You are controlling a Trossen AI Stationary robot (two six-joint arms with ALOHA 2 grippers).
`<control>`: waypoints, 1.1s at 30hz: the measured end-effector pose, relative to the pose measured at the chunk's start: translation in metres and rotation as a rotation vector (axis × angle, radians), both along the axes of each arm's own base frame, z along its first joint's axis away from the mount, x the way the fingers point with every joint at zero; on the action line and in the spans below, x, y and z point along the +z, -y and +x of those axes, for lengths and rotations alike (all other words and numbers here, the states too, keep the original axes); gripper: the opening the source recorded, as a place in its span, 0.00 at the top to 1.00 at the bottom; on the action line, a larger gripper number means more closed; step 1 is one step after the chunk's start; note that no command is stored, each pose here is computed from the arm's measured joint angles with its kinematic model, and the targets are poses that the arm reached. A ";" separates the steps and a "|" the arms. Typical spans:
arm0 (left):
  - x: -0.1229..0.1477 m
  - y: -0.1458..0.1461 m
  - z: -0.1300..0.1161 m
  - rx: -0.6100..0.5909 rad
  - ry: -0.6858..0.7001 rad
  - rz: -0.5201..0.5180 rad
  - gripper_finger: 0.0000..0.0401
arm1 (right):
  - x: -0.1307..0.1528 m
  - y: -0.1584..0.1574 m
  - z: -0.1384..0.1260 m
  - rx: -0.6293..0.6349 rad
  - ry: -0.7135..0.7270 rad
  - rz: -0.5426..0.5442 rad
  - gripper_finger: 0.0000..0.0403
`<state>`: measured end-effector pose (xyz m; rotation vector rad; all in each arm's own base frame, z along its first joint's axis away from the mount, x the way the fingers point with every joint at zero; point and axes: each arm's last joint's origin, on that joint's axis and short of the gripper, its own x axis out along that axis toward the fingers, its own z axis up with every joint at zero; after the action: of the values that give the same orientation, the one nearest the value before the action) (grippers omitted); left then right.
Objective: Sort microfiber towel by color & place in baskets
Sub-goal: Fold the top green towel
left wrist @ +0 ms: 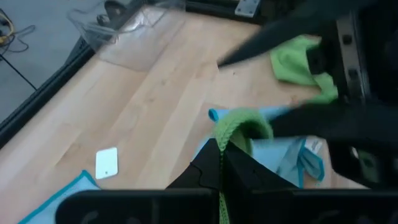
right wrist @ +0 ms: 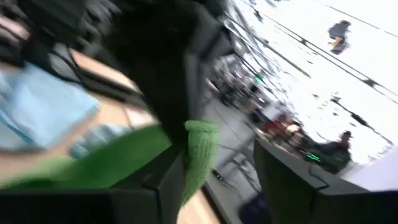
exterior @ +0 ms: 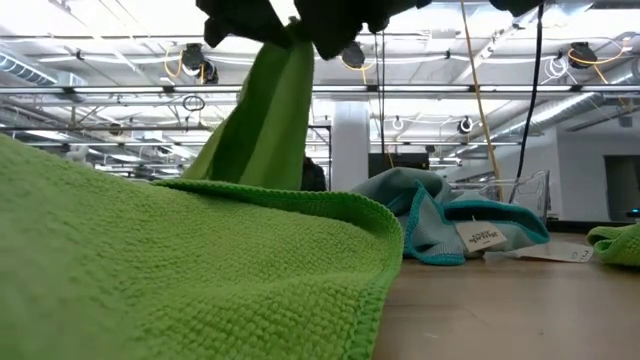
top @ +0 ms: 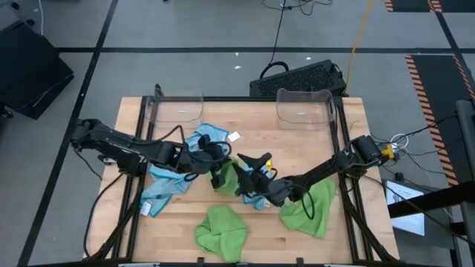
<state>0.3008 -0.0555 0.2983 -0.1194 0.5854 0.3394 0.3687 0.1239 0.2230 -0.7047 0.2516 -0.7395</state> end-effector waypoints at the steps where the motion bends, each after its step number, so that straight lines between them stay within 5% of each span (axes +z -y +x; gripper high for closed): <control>1: 0.001 0.000 0.000 0.001 0.004 -0.001 0.99 | 0.000 0.000 0.000 -0.017 -0.011 -0.009 0.61; 14: 0.002 -0.001 0.000 -0.026 0.002 0.004 0.99 | -0.001 0.000 0.000 -0.019 0.007 0.013 0.88; 27: 0.001 0.000 -0.001 -0.044 -0.018 0.021 0.99 | -0.002 0.004 0.003 0.071 0.082 0.104 0.79; 33: 0.001 0.000 -0.001 -0.046 -0.020 0.021 0.99 | -0.002 0.004 0.004 0.071 0.083 0.104 0.86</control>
<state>0.2995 -0.0559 0.2992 -0.0823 0.6030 0.3020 0.3722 0.1198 0.2207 -0.5796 0.1868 -0.6814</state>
